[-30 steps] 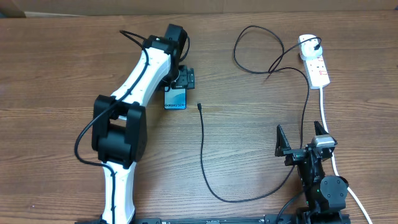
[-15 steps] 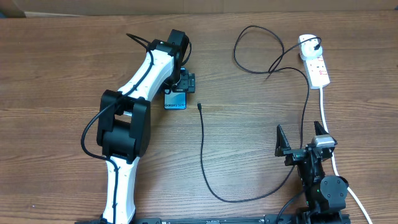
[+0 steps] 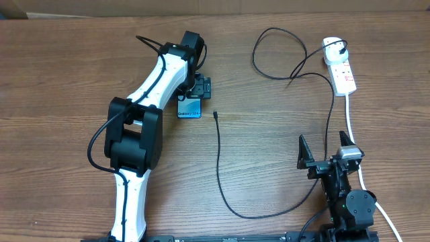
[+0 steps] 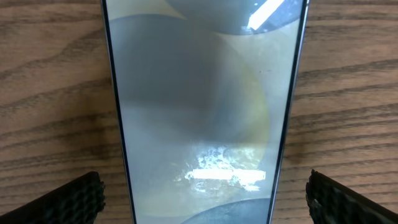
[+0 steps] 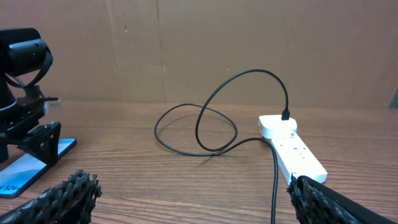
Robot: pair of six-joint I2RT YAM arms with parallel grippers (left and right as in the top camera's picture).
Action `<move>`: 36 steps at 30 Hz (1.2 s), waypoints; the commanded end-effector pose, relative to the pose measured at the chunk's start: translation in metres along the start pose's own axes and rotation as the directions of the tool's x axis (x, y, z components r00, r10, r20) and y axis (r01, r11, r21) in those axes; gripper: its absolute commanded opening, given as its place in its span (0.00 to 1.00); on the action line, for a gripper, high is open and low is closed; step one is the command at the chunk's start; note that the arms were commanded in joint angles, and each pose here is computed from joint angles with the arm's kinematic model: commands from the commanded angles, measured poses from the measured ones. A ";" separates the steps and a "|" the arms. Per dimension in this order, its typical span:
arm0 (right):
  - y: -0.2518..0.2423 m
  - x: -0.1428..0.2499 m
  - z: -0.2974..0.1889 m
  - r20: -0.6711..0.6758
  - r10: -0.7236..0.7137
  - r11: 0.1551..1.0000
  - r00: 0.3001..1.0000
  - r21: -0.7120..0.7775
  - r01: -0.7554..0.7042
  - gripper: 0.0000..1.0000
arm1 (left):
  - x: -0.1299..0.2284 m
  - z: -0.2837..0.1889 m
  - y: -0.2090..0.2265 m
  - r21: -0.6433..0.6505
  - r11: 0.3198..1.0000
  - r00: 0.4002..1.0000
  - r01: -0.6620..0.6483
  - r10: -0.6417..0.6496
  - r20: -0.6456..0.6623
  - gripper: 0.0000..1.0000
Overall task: Plug charger to phone and switch on socket
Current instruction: 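Lower the left gripper onto the phone and close on its sides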
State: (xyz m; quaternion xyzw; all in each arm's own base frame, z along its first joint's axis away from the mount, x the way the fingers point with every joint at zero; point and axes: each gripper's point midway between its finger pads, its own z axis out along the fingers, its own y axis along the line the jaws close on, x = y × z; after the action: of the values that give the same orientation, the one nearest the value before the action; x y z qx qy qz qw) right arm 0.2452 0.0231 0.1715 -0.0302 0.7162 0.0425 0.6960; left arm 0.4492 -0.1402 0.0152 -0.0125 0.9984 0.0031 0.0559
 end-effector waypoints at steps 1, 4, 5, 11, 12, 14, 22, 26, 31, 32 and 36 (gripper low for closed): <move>-0.002 0.002 0.000 0.003 -0.002 1.000 1.000 0.009 0.002 1.00 | -0.002 0.008 0.007 -0.021 0.999 0.999 0.031 -0.031 -0.011 1.00; -0.002 0.002 0.000 0.004 -0.002 1.000 1.000 0.009 0.002 1.00 | -0.001 0.008 0.007 -0.022 0.999 1.000 0.027 -0.027 -0.013 1.00; -0.002 0.002 0.000 0.003 -0.002 1.000 1.000 0.009 0.002 1.00 | -0.002 0.008 0.008 -0.027 0.999 1.000 0.027 -0.027 -0.009 1.00; -0.002 0.002 0.000 0.003 -0.002 1.000 1.000 0.009 0.002 1.00 | -0.004 0.009 0.014 -0.049 0.998 1.000 0.025 -0.025 0.002 0.98; -0.002 0.002 0.000 0.003 -0.002 1.000 1.000 0.009 0.002 1.00 | -0.004 0.009 0.015 -0.050 0.998 1.000 0.026 -0.026 0.000 0.98; -0.002 0.002 0.000 0.003 -0.002 1.000 1.000 0.009 0.002 1.00 | -0.003 0.010 0.016 -0.050 0.998 1.000 0.027 -0.027 -0.003 0.98; -0.002 0.002 0.000 0.003 -0.002 1.000 1.000 0.009 0.002 1.00 | -0.001 0.013 0.009 -0.010 1.000 0.999 0.028 -0.028 -0.014 0.99; -0.002 0.002 0.000 0.003 -0.002 1.000 1.000 0.009 0.002 1.00 | 0.001 0.017 0.007 0.002 1.000 0.999 0.028 -0.028 -0.017 0.99; -0.002 0.002 0.000 0.003 -0.002 1.000 1.000 0.009 0.002 1.00 | 0.004 0.020 0.008 0.000 1.000 0.999 0.028 -0.028 -0.024 0.98; -0.002 0.002 0.000 0.003 -0.002 1.000 1.000 0.009 0.002 1.00 | 0.004 0.021 0.008 -0.001 1.000 0.999 0.028 -0.028 -0.024 0.98; -0.002 0.002 0.000 0.003 -0.002 1.000 1.000 0.009 0.002 1.00 | 0.006 0.024 0.008 -0.004 1.000 0.999 0.026 -0.026 -0.026 0.98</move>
State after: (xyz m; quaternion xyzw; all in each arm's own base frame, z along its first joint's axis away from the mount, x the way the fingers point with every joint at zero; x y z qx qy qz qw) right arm 0.2452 0.0231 0.1716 -0.0304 0.7160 0.0424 0.6961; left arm 0.4518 -0.1348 0.0047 -0.0190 0.9981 0.0022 0.0580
